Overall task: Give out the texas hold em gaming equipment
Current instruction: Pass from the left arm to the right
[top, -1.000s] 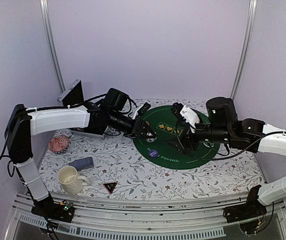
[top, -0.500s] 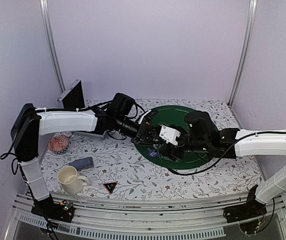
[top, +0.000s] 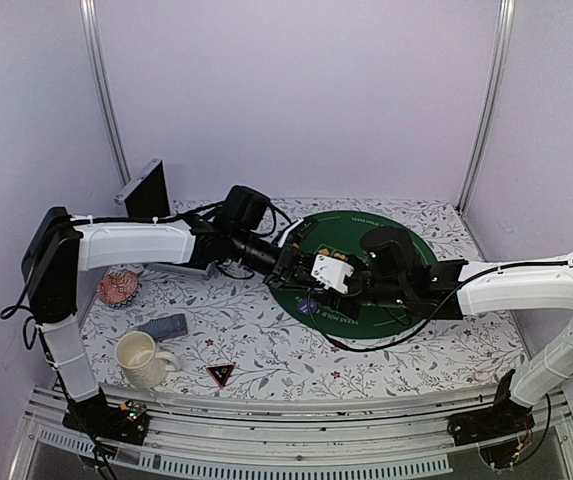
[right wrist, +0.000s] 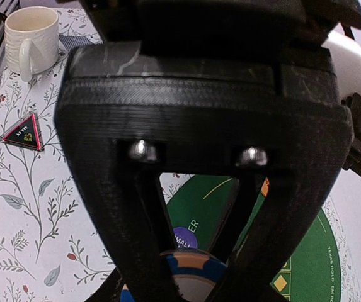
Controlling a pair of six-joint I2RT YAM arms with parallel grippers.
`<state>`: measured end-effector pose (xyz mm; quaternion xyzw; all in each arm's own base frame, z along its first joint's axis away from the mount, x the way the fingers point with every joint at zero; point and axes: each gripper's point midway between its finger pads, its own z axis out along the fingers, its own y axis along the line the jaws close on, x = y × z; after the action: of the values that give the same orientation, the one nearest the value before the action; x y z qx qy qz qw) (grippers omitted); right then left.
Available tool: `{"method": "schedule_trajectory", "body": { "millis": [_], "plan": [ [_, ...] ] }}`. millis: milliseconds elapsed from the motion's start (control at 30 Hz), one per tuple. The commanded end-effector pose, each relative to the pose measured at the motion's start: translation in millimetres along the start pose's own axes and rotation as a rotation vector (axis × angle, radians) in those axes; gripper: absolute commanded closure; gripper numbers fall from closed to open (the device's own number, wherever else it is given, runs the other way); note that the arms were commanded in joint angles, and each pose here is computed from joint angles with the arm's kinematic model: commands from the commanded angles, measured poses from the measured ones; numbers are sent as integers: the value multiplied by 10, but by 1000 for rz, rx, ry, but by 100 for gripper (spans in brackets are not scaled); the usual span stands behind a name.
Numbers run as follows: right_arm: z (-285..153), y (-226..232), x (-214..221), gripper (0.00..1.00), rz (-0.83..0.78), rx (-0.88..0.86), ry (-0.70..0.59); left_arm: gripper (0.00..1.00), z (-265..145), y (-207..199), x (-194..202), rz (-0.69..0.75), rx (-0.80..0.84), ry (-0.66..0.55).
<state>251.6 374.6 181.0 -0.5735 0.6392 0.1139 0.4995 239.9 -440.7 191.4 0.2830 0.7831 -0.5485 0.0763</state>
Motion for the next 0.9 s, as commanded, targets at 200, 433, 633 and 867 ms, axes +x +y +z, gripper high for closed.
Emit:
{"method": "schedule_trajectory", "body": {
  "millis": [200, 433, 633, 867],
  "plan": [
    [-74, -144, -121, 44, 16, 60, -30, 100, 24, -46, 8, 14, 30, 5],
    [-97, -134, -148, 48, 24, 50, -40, 100, 35, -27, 7, 10, 28, 7],
    [-118, -145, -169, 44, 33, 50, -44, 100, 40, -29, -1, 6, 27, 6],
    [-170, -151, -171, 54, 16, 56, -51, 100, 53, -25, -31, -1, 29, 17]
  ]
}}
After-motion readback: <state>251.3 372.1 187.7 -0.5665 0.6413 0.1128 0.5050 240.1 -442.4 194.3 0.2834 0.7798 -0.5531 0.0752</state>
